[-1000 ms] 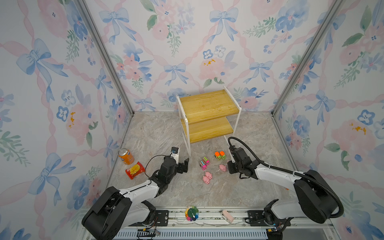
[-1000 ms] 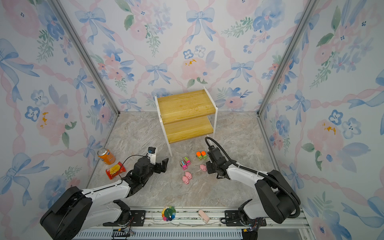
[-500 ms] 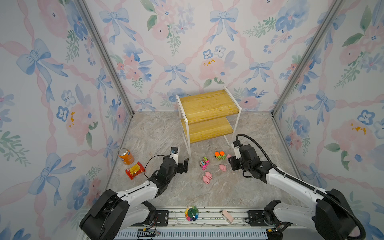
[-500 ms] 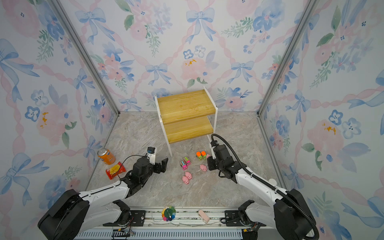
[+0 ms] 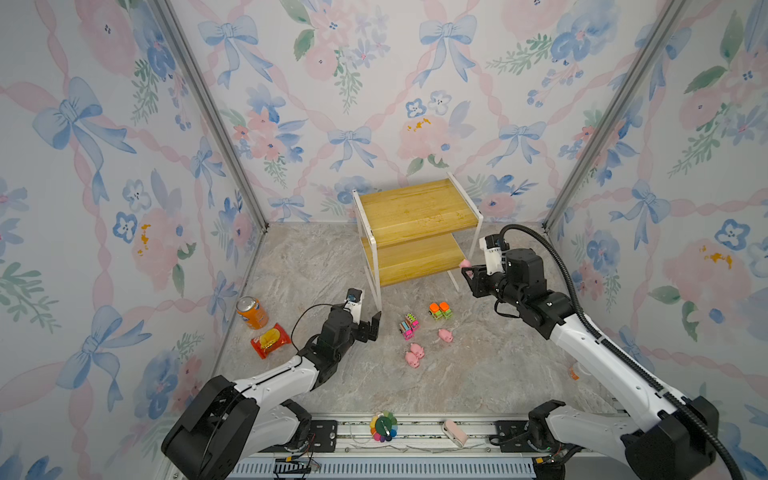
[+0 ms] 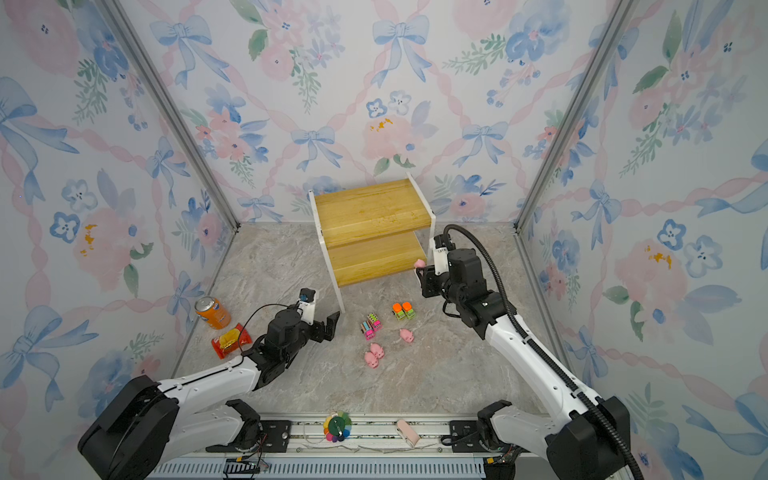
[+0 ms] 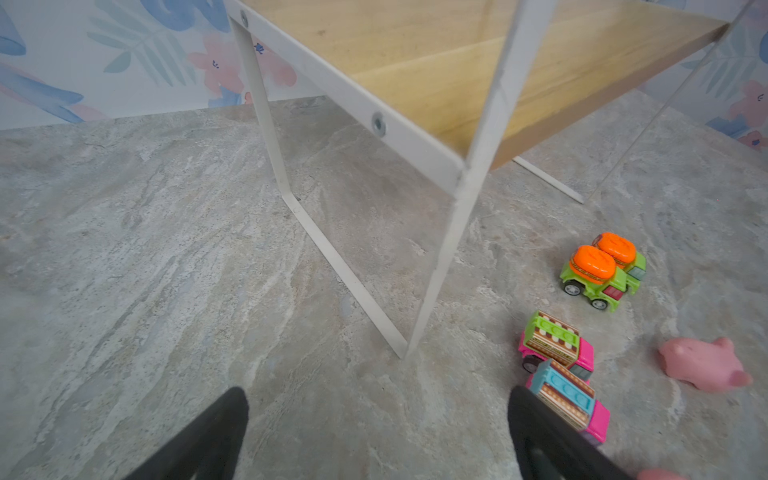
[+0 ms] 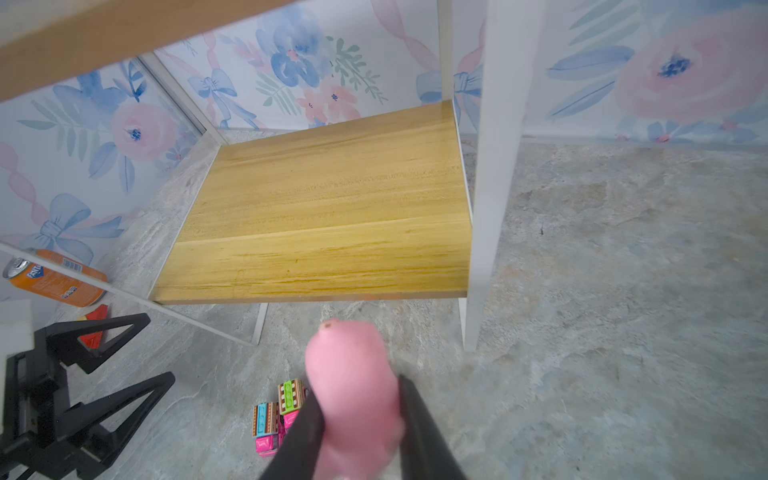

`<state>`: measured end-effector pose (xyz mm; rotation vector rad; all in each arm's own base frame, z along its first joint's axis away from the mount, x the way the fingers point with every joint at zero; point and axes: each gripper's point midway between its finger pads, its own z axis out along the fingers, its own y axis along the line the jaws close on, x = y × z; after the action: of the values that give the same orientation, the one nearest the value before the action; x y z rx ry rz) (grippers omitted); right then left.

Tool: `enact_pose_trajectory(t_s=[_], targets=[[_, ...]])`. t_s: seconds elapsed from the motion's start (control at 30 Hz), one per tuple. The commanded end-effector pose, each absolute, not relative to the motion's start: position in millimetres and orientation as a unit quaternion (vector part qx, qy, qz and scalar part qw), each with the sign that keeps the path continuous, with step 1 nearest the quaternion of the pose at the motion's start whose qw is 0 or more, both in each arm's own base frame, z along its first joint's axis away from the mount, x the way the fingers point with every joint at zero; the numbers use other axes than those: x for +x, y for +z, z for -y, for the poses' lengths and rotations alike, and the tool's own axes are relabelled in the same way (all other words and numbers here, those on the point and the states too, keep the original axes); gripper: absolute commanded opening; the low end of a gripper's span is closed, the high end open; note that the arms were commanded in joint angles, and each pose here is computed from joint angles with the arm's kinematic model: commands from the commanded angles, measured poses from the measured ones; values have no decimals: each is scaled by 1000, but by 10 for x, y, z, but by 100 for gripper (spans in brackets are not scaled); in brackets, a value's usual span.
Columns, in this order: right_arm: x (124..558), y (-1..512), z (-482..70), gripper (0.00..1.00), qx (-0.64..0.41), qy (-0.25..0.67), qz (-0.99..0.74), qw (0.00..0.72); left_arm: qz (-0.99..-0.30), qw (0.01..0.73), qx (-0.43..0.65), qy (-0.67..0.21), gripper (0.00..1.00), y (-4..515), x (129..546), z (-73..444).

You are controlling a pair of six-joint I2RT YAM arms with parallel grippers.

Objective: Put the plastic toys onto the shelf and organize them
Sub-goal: 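Lift the pink pig with the right gripper toward the lower shelf, then lower the pig onto the lower shelf and open the right gripper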

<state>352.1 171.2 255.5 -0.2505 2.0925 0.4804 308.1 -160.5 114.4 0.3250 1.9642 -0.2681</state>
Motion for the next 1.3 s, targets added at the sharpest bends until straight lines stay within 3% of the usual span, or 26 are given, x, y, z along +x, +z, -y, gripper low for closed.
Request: enact_pose_trajectory(t_s=[0.0, 1.27], targets=[[3629, 2479, -1767, 29, -109, 197, -862, 454, -822, 536, 162, -104, 98, 1172, 3107, 1659], [4061, 2059, -1978, 32, -74, 150, -856, 489, -816, 542, 173, -104, 98, 1216, 3084, 1620]])
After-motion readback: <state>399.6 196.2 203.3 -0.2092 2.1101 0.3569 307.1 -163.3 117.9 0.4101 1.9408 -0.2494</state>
